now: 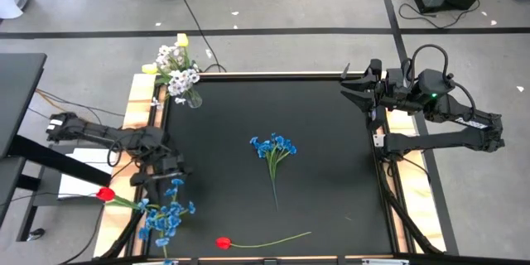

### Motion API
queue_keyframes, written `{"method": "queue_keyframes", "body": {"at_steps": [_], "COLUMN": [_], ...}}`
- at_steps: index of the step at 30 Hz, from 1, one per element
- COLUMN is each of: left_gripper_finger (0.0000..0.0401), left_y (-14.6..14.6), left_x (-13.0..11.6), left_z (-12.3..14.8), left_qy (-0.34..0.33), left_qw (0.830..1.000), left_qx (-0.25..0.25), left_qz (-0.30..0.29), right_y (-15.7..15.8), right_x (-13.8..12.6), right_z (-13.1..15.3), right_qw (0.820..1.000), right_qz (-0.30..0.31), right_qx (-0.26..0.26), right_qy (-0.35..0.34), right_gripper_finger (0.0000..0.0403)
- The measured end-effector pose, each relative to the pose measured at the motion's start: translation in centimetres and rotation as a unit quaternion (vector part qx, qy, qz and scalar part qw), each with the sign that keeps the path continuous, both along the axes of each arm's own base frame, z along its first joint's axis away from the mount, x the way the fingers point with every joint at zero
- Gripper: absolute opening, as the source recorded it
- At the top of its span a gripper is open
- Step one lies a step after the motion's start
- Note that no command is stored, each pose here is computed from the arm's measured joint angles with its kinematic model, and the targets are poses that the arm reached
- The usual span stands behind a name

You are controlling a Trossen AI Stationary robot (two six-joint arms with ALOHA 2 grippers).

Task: Sort flowers into vase by color
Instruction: Put the top blue flowers into the yellow vase, then put the blue flowers into the yellow vase

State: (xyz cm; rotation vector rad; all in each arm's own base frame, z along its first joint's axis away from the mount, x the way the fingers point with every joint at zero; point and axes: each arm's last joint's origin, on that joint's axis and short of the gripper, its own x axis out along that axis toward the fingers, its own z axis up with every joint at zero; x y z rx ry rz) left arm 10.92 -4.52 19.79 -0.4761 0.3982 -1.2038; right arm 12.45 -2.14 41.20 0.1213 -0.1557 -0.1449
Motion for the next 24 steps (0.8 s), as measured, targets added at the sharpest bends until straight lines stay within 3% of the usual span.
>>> {"method": "queue_keyframes", "body": {"at_steps": [7,11,18,24], "left_gripper_finger": [0.0282,0.0253,0.0193,0.0152], "left_y": [0.9,2.0,4.0,4.9], "left_x": [0.3,0.8,1.4,1.6], "left_z": [0.1,0.0,0.0,0.8], "left_qy": [0.011,-0.006,-0.036,-0.064], "left_qw": [0.999,0.993,0.957,0.938], "left_qx": [-0.006,0.003,0.034,0.017], "left_qz": [0.040,0.116,0.285,0.342], "right_y": [0.0,0.0,0.0,0.0], "right_x": [0.0,0.0,0.0,0.0], "right_z": [0.0,0.0,0.0,0.0], "right_qw": [1.000,1.000,1.000,1.000], "right_qz": [0.000,0.000,0.000,0.000], "right_qx": [0.000,0.000,0.000,0.000], "right_qy": [0.000,0.000,0.000,0.000], "right_gripper_finger": [0.0122,0.0122,0.0123,0.0122]}}
